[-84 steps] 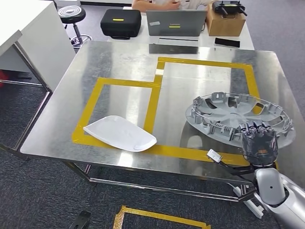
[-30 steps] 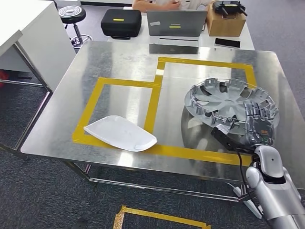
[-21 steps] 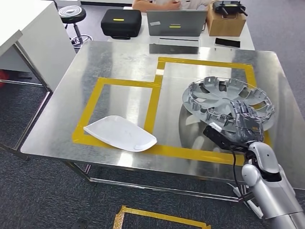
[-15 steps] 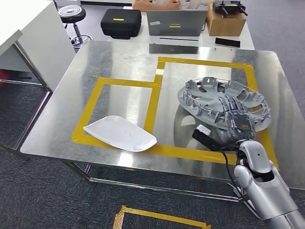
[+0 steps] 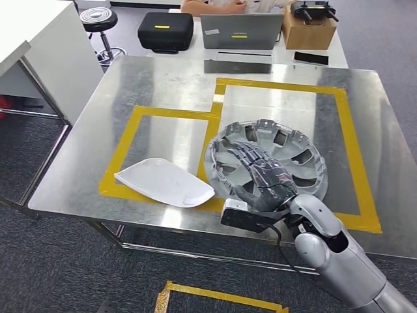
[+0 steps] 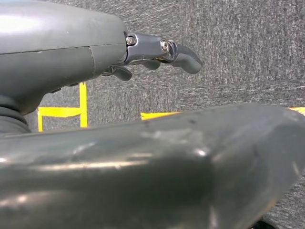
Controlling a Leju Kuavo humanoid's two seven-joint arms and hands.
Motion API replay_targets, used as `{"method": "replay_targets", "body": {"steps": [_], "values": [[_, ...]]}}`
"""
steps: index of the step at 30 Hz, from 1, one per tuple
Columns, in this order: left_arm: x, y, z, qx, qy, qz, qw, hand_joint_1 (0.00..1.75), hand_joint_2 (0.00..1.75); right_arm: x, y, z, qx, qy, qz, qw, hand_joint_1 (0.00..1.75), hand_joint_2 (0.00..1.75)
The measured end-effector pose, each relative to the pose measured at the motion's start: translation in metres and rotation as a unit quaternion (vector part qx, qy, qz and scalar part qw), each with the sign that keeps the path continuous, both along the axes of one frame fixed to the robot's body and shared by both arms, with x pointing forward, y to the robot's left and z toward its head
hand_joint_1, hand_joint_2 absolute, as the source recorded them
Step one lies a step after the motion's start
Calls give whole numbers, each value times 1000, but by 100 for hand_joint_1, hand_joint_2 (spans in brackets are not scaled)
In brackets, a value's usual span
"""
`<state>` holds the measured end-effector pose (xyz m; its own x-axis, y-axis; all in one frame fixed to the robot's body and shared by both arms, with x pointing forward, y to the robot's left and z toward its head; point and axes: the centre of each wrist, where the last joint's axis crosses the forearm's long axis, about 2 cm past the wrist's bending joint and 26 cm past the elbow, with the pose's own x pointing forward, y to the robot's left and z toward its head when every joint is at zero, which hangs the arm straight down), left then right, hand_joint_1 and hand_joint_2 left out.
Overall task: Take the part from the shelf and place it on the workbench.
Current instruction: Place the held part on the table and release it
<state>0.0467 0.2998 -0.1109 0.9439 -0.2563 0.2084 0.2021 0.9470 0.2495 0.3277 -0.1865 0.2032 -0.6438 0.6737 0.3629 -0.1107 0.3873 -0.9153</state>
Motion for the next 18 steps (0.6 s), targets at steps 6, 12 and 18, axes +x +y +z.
{"method": "replay_targets", "body": {"steps": [6,12,18], "values": [[-2,0,0,0,2,6,1000,0,0,2,-1,5,-62,-60,-41,995,0,175],[-3,0,0,0,3,10,1000,0,0,4,-11,-2,-151,-124,-137,971,0,175],[-4,-1,0,0,4,12,1000,0,0,10,-28,-16,-188,-138,-176,956,0,175]]}}
